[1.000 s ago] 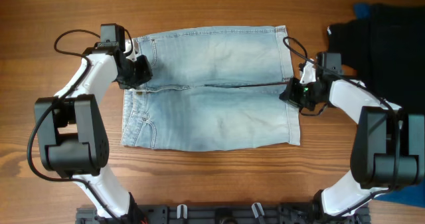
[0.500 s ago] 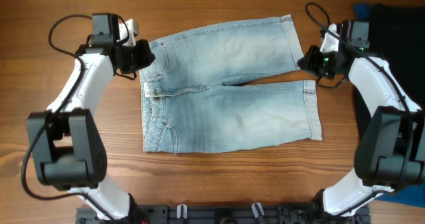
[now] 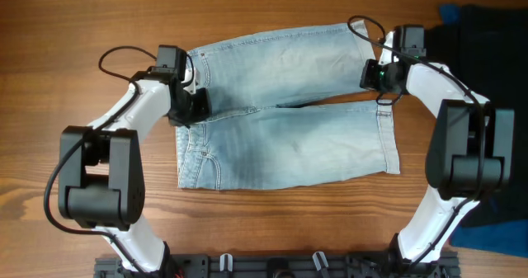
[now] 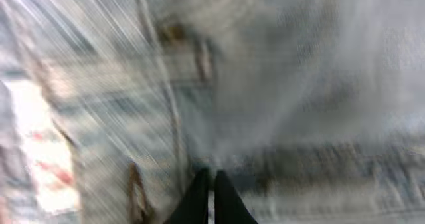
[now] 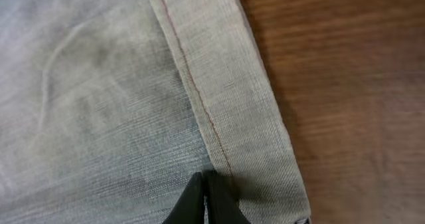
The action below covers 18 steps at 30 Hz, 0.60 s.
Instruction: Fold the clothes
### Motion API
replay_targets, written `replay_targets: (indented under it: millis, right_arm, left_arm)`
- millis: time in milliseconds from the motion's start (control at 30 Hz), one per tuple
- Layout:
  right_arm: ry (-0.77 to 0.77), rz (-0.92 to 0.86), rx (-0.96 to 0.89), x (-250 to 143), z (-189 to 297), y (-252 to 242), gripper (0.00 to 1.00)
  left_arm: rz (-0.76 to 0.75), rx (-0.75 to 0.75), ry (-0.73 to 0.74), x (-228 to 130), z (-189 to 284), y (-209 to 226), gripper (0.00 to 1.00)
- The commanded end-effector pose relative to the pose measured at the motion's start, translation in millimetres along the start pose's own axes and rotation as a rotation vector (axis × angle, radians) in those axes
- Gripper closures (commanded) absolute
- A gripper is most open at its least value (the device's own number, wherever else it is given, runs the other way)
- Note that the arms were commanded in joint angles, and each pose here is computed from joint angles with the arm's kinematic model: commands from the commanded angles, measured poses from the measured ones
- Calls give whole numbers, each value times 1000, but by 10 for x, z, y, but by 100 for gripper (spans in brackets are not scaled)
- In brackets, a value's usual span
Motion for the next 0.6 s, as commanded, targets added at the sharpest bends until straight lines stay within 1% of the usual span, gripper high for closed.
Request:
replay_targets:
  millis: [0,100,200,267,333,367,400,433,467,500,533,567]
  right_arm:
    - [77,-66,-197,-244,-122,-328,96]
    - [30,-61,-250,-137,-8,-362,96]
    - [-53,-49,-232,141,175,-282,96]
    - [-105,-19,-153,355,458,-118,95]
    - [-143,-10,-66,477,857,57,93]
    - [-136,-17,-38,444,1146,127,92]
    - [-115,-19,-15,354,1360,174,92]
    - [-84,-23,-7,234,1534,196,92]
    - [-56,-27,-14,113,1701,199,88]
    - [-45,-28,-16,60,1773,201,78]
    - [-39,-28,-17,40,1795,200,72]
    - [-37,-29,-17,37,1791,200,60]
  left_arm:
    - [-31,183,-138,199,-67,242,96]
    - [-126,164,-239,395,-39,179,96]
    - [-152,142,-332,561,4,122,96]
    - [-164,119,-421,739,154,29,96]
    - [-133,58,-452,800,467,-131,96]
    - [-95,-17,-440,739,669,-244,96]
    - [-57,-88,-384,599,774,-319,96]
    - [-45,-156,-308,458,791,-391,96]
    - [-55,-245,-200,273,759,-517,96]
    - [-71,-287,-121,130,671,-627,96]
    - [-94,-295,-84,44,577,-718,96]
    - [-131,-295,-55,-31,469,-839,96]
Point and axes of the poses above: each gripper's point midway between its finger pads, its own z axis back along the fingers, its own y axis along the line the jaws close on, x = y × z, the point moved 6 cm from there along z, back along the fingers
